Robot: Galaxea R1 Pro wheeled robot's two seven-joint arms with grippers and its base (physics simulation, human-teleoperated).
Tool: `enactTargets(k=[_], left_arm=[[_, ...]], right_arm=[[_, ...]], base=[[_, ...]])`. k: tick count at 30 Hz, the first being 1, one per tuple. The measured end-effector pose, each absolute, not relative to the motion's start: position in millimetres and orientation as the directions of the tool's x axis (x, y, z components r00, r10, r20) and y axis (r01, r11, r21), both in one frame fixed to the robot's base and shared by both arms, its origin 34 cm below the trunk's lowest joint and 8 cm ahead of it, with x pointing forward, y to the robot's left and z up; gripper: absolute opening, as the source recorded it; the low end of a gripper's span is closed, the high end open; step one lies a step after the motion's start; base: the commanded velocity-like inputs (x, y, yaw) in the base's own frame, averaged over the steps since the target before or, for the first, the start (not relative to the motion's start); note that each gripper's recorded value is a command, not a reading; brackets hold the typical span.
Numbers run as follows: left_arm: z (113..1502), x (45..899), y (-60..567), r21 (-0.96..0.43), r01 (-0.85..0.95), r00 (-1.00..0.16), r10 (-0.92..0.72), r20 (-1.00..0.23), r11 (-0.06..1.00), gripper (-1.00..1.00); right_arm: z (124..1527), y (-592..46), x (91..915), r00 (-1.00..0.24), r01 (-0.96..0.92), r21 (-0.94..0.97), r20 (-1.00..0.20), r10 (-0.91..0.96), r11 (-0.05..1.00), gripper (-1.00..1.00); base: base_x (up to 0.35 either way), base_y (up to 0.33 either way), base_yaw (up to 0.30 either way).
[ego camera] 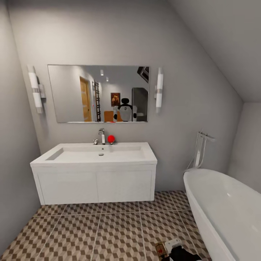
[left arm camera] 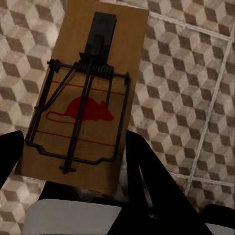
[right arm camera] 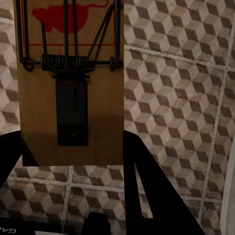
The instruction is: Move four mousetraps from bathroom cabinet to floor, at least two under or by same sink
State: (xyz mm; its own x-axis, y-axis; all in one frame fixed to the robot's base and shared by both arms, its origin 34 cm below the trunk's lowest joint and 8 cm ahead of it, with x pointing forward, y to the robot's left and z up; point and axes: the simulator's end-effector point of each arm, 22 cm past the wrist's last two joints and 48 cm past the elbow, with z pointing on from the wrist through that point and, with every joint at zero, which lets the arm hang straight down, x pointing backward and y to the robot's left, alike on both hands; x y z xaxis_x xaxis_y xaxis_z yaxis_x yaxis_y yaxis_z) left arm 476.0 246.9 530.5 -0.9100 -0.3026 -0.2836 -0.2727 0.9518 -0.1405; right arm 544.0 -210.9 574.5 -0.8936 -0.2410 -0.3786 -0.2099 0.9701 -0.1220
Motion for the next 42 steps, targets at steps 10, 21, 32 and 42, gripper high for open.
enactTargets(k=[10,21,32,42], left_arm=[[551,536,248,-0.111,-0.280,-0.882,-0.301,-0.363,0.954,-1.00],[578,588,226,-0.148,-0.241,-0.884,-0.280,-0.374,0.959,-1.00],[591,620,191,-0.194,-0.197,-0.873,-0.262,-0.410,0.961,-1.00],[590,630,151,-0.235,-0.150,-0.879,-0.238,-0.414,0.960,-1.00]], right_arm=[[571,-211,563,-0.880,-0.201,-0.131,-0.411,-0.237,0.971,-1.00],[599,-178,610,-0.886,-0.118,-0.020,-0.449,-0.114,0.993,-1.00],[611,-166,634,-0.896,-0.067,0.050,-0.441,-0.038,0.997,-1.00],[608,-152,644,-0.885,-0.079,0.063,-0.463,-0.041,0.995,-1.00]], base=[[0.000,0.000,0.000],[0.000,0.000,0.000],[0.000,0.000,0.000],[0.000,0.000,0.000]])
